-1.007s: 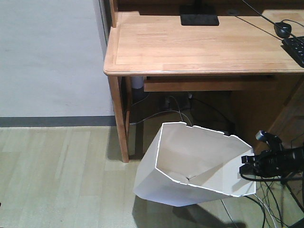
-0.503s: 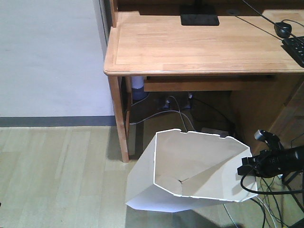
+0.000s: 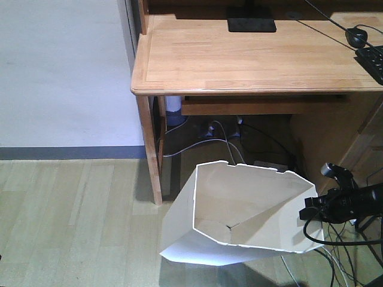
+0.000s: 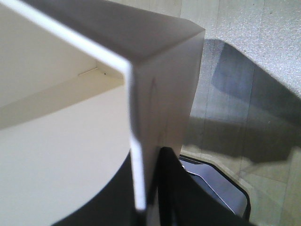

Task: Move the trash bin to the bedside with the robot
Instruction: 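Hold the bin in the right gripper while the base turns toward the bed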

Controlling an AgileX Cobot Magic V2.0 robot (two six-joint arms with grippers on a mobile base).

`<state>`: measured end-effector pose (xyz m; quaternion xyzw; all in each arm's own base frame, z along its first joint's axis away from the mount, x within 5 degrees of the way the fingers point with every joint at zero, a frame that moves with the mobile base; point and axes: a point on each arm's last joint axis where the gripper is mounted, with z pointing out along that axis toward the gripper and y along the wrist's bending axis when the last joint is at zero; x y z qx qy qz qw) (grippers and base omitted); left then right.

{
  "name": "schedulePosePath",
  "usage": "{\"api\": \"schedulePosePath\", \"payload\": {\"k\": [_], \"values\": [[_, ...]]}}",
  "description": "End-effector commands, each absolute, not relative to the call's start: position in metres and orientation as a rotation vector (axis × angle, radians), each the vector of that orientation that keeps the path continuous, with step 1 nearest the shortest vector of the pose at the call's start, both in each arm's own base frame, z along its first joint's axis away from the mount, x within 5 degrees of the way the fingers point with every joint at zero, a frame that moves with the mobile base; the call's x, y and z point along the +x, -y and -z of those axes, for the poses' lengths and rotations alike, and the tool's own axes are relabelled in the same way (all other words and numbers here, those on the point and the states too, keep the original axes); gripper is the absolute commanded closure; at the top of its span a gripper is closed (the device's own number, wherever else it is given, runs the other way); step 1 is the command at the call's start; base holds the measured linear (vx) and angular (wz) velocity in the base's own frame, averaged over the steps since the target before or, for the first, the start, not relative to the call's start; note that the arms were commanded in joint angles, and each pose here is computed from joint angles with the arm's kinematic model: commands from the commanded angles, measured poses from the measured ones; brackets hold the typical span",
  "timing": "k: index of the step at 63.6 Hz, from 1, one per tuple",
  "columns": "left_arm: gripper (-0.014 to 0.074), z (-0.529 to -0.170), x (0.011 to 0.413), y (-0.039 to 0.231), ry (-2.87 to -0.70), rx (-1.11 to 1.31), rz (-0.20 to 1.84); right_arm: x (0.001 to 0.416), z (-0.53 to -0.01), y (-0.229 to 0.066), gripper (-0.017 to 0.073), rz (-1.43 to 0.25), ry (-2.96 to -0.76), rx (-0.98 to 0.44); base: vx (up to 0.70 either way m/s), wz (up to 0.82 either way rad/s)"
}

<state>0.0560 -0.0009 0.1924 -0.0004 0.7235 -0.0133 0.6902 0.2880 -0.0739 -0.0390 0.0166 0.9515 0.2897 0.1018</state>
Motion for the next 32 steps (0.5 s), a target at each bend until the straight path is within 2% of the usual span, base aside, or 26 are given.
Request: {"api": "schedulePosePath", "payload": {"k": [1,32], "values": [[0.06,-0.2076,0.0545,0.001,-1.514,-0.003,0.036,0.3011,0.0015,0.0624,0.0564,-1.136,-2.591,0.025,0.0,0.0],[0.06,-0.2076,0.0545,0.001,-1.514,-0.003,0.036,0.3011,0.0015,0.0624,0.0564,-1.136,-2.591,0.025,-0.01,0.05]]}}
